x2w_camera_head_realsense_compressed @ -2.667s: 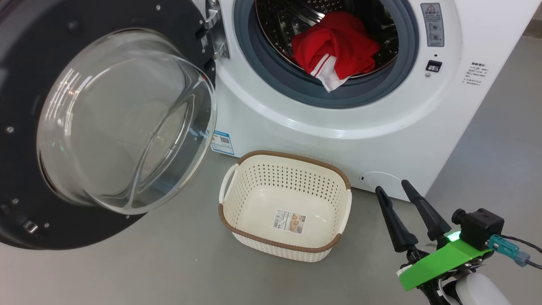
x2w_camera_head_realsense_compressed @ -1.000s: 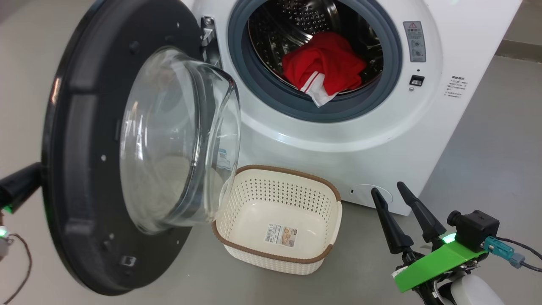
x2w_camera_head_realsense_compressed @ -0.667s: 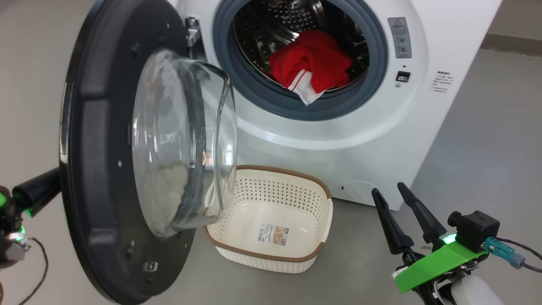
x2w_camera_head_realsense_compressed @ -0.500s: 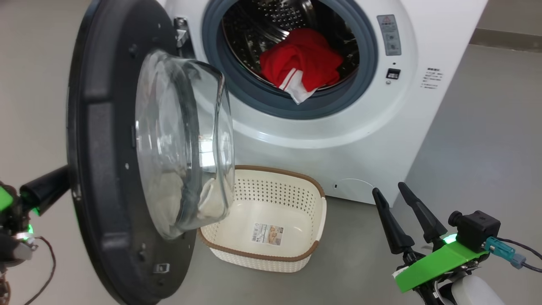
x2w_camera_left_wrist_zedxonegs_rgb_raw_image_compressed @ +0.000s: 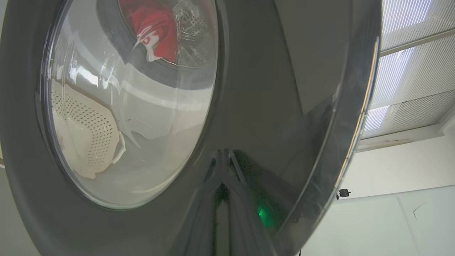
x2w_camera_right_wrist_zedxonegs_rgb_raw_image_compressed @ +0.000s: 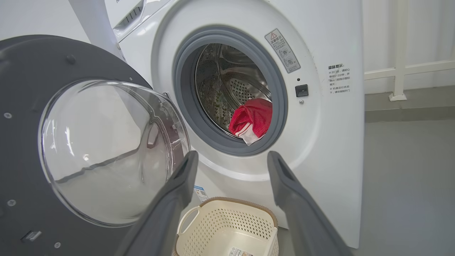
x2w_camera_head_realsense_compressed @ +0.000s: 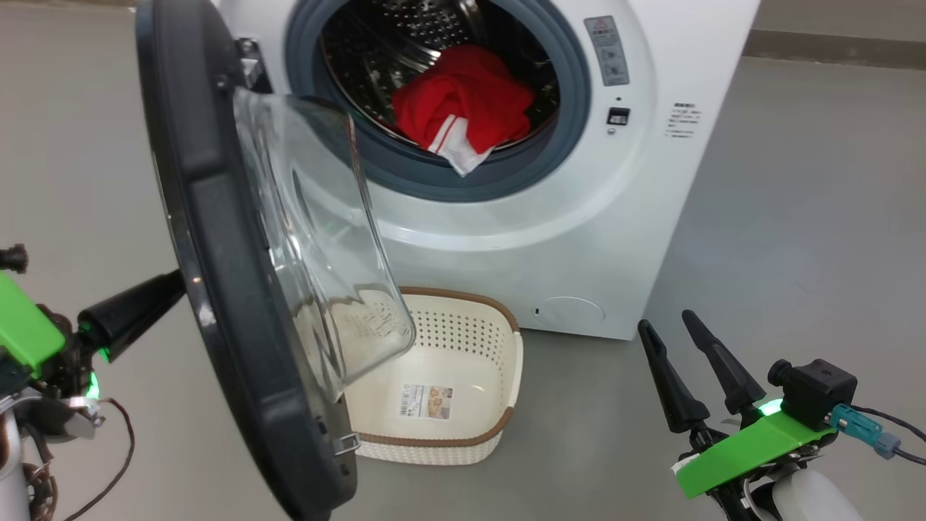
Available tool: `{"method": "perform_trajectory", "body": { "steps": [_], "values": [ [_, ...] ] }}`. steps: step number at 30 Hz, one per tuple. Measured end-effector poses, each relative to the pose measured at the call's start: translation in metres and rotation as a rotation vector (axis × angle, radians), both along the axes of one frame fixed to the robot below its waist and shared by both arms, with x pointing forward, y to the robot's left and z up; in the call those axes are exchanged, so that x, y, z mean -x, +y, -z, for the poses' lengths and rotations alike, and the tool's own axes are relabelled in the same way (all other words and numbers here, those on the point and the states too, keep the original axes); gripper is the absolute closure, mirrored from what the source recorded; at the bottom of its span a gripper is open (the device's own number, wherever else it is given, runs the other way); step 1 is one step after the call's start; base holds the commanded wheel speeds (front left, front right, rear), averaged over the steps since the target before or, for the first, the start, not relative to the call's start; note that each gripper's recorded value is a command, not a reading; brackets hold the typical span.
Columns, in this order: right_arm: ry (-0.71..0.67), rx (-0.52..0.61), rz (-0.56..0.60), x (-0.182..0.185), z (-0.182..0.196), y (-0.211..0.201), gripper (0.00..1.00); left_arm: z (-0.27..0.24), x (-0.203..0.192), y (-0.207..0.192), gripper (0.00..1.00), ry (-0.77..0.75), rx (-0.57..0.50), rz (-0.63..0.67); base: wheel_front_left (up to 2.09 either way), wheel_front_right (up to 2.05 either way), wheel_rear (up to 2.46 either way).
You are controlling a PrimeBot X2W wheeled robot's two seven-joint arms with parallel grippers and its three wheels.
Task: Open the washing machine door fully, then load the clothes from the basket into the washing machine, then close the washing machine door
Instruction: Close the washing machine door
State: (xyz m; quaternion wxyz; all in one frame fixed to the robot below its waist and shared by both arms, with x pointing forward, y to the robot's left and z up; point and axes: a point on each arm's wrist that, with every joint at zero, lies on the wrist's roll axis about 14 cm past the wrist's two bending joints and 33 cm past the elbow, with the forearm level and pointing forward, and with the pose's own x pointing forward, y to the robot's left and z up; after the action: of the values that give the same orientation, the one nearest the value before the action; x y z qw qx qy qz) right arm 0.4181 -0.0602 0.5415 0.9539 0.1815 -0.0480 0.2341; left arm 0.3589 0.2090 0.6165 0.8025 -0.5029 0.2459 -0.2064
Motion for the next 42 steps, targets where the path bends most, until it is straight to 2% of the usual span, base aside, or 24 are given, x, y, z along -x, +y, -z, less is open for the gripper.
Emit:
{"method": "perform_trajectory", "body": {
  "steps": [24, 42],
  "values": [
    [0.023, 0.003, 0.14, 0.005, 0.009, -0.052, 0.0, 0.004, -0.039, -0.064, 1.0, -0.022, 0.042, 0.138, 0.0, 0.0, 0.0],
    [0.023, 0.008, 0.211, 0.015, 0.008, -0.078, 0.0, -0.002, -0.054, -0.092, 1.0, -0.057, 0.054, 0.191, 0.0, 0.0, 0.0]
  ]
}}
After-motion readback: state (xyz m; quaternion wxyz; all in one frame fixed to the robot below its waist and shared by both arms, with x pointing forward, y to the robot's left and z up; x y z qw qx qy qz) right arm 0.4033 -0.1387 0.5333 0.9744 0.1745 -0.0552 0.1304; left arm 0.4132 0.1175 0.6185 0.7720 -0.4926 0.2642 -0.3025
